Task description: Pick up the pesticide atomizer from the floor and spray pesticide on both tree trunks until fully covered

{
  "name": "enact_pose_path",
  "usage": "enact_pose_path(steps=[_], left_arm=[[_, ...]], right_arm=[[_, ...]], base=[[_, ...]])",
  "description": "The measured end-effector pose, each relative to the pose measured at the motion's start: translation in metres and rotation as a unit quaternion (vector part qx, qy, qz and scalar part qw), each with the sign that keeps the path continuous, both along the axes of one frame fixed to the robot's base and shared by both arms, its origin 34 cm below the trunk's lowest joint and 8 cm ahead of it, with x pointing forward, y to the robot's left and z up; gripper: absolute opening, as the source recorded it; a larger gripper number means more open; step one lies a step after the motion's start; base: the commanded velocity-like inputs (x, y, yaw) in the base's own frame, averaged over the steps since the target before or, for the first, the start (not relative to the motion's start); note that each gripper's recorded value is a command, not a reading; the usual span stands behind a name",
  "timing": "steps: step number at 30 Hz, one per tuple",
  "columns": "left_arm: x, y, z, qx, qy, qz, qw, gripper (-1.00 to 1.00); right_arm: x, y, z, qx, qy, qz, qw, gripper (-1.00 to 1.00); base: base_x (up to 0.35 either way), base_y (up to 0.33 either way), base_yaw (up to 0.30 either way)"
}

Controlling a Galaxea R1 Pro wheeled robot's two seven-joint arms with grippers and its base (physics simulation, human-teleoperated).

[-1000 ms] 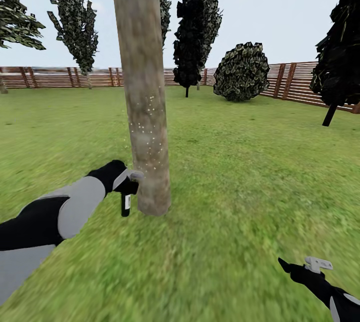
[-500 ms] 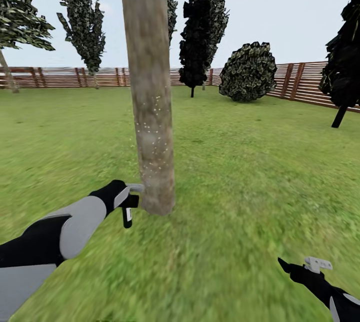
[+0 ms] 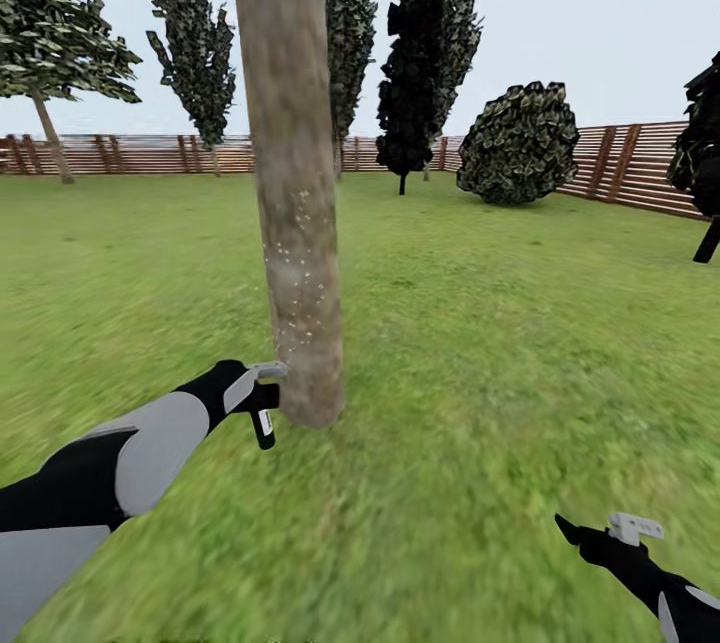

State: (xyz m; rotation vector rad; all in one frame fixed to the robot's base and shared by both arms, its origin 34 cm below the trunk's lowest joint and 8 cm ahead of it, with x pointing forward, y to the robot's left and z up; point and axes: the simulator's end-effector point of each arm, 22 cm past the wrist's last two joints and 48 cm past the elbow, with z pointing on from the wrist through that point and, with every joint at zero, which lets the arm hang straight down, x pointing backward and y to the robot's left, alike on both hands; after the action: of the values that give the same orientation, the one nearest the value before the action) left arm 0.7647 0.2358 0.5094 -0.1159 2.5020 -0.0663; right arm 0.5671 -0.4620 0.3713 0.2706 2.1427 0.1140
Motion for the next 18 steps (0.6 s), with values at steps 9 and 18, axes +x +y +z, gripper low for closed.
enact_pose_path(steps=[9, 18], left_arm=[[-0.0001, -0.0001, -0.0002, 0.0, 0.0, 0.0, 1.0, -1.0], [-0.0001, -0.0001, -0.0002, 0.0, 0.0, 0.0, 1.0, -1.0]], right_arm=[[0.0004, 0.0035, -0.001, 0.002, 0.0, 0.001, 1.0, 1.0], [0.0004, 0.0038, -0.0011, 0.003, 0.0, 0.001, 1.0, 1.0]], base=[[0.0, -0.322, 0.255], [0.0, -0.323, 0.255]])
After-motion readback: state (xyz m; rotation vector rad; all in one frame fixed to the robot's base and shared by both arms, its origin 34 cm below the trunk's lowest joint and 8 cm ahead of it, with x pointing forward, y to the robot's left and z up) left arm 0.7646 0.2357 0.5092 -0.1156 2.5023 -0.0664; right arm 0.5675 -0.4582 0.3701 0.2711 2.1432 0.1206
